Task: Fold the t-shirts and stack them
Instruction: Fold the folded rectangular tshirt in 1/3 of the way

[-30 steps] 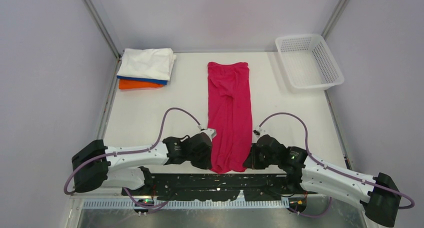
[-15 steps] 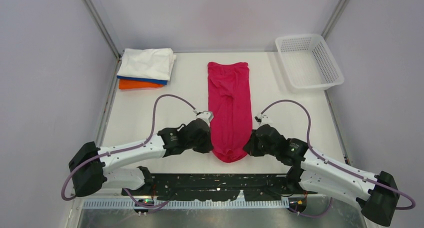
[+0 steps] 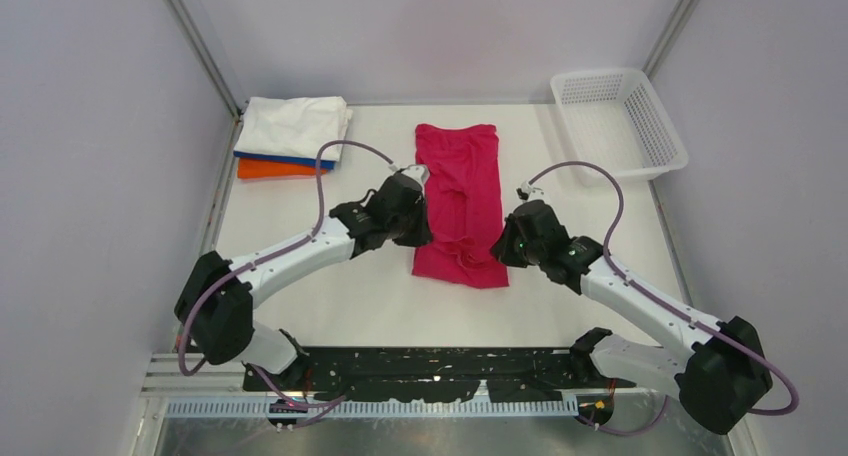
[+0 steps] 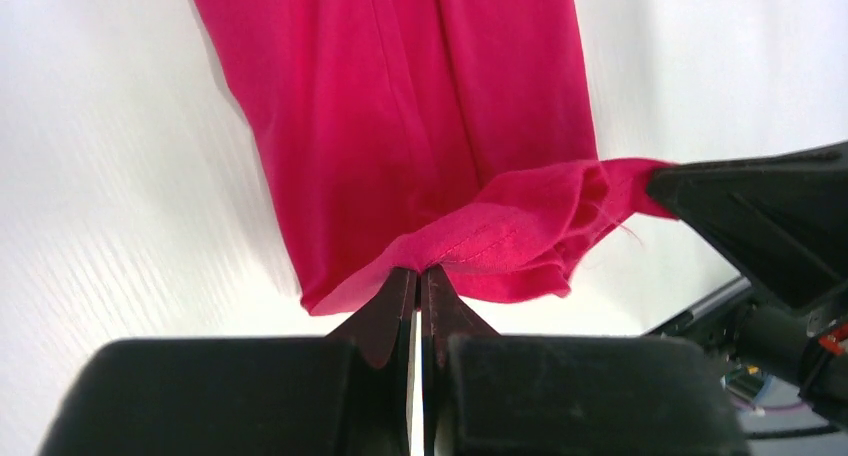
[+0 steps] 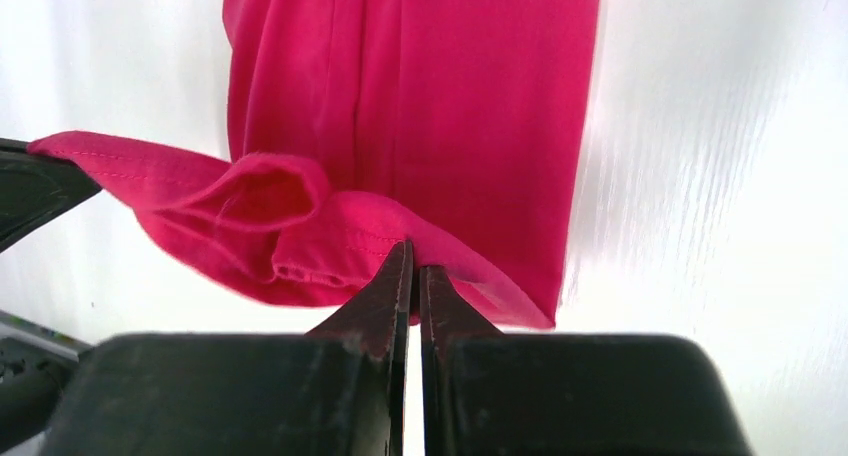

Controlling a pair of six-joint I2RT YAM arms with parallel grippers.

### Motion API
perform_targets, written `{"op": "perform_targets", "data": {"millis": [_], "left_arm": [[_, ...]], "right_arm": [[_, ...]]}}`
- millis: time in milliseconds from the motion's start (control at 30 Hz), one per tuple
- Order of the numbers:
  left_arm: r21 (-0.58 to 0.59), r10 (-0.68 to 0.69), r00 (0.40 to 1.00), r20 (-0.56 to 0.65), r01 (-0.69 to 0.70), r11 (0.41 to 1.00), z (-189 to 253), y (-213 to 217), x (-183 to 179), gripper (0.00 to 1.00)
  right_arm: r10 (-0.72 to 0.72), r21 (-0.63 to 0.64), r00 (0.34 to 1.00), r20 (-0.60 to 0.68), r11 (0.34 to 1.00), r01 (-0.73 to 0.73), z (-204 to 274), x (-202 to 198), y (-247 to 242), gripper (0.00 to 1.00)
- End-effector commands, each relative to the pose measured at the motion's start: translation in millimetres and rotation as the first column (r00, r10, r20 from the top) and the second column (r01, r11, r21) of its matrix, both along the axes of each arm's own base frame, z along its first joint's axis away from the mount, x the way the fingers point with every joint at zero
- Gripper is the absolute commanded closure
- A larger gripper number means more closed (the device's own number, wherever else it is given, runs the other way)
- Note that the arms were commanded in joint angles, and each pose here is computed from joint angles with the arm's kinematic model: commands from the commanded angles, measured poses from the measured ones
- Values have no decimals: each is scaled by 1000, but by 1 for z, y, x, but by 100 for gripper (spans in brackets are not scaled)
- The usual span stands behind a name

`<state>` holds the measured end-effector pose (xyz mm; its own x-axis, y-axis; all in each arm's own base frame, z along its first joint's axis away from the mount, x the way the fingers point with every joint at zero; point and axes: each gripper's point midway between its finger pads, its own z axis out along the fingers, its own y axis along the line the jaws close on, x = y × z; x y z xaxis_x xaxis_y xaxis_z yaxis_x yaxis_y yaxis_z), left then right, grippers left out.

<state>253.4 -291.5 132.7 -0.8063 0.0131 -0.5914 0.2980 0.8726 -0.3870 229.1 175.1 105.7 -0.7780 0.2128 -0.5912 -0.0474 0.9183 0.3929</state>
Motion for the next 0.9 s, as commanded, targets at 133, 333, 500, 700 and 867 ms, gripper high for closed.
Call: {"op": "perform_targets", "data": {"millis": [133,333,500,700,867], "left_arm": [[56,43,999,31,-44,997,16,7,63,100],[82,78,997,-9,-77,994,-1,8,96,100],[84,99,991,-87,-92,992,-22,10,113,100],[64,126,987,-100,-120,991,-32,12,135,100],[51,127,986,-106,-122,991,-30,11,149,82]], "right_arm": [[-90,22,992,91,996,88,23,74,-5,95],[-117,29,989,94,993,115,23,109,-5,95],[-138,17,988,66,990,137,9,127,-9,95],[-199,45,978,64,979,197,-2,154,-22,92],[-171,70,982,80,984,166,2,169,-16,82]]}}
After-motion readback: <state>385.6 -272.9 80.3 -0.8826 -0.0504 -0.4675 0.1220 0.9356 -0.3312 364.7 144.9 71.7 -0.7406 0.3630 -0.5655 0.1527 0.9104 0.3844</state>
